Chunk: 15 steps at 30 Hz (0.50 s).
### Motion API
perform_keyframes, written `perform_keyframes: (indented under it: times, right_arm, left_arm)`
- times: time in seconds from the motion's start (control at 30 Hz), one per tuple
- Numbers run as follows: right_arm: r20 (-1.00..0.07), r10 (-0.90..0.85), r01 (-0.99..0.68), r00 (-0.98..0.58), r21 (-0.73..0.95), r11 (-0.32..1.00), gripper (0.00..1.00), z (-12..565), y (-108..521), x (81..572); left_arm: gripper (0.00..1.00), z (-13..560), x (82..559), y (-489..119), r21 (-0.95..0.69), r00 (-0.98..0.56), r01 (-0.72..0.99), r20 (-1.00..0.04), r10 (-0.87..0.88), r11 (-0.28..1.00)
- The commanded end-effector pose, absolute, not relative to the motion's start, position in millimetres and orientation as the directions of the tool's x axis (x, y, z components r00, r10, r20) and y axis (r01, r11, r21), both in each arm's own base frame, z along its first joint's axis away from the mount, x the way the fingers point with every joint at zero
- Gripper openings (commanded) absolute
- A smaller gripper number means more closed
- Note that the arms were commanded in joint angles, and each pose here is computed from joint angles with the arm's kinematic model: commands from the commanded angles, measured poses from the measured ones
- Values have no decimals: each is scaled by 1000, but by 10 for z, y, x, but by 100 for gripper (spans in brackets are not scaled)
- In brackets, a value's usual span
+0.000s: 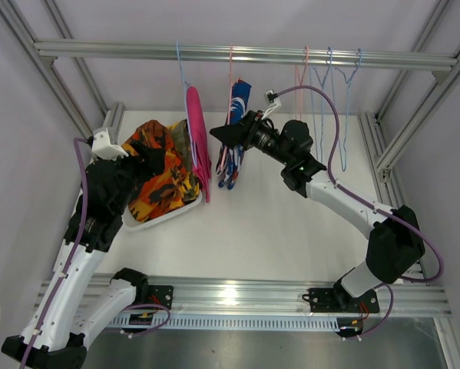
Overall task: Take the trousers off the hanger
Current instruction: Pick up the hanger from the clothesline.
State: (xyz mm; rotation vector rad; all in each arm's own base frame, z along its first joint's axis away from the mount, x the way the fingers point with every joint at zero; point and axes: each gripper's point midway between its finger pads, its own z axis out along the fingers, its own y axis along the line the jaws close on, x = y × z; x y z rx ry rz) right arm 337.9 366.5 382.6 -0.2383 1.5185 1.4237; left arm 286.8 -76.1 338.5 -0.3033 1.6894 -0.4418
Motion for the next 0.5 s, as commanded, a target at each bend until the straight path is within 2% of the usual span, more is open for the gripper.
perform_keyframes:
  times: [0.0,0.27,0.37,0.47]
  right_arm:
    - [-712,507,-754,-485,634,169,66,4031,3687,3321]
    - [-692,520,-776,-501,625,83,43,4145,3723,3259]
    - [-689,522,-781,-503,621,69,36,4167,3724,3247]
    - [-689,525,-792,-500,609,44,35,4212,3723,3218]
  left_arm:
    - [79,3495,2882,-773,-471,-138,73,-878,-459,879]
    - [79,3448,2887,-780,-468,-147,72,-878,-455,881]
    - [79,3449,2886,-783,-470,-148,73,-878,-456,880]
    - [80,3445,2887,-793,-472,-152,76,-876,-458,878]
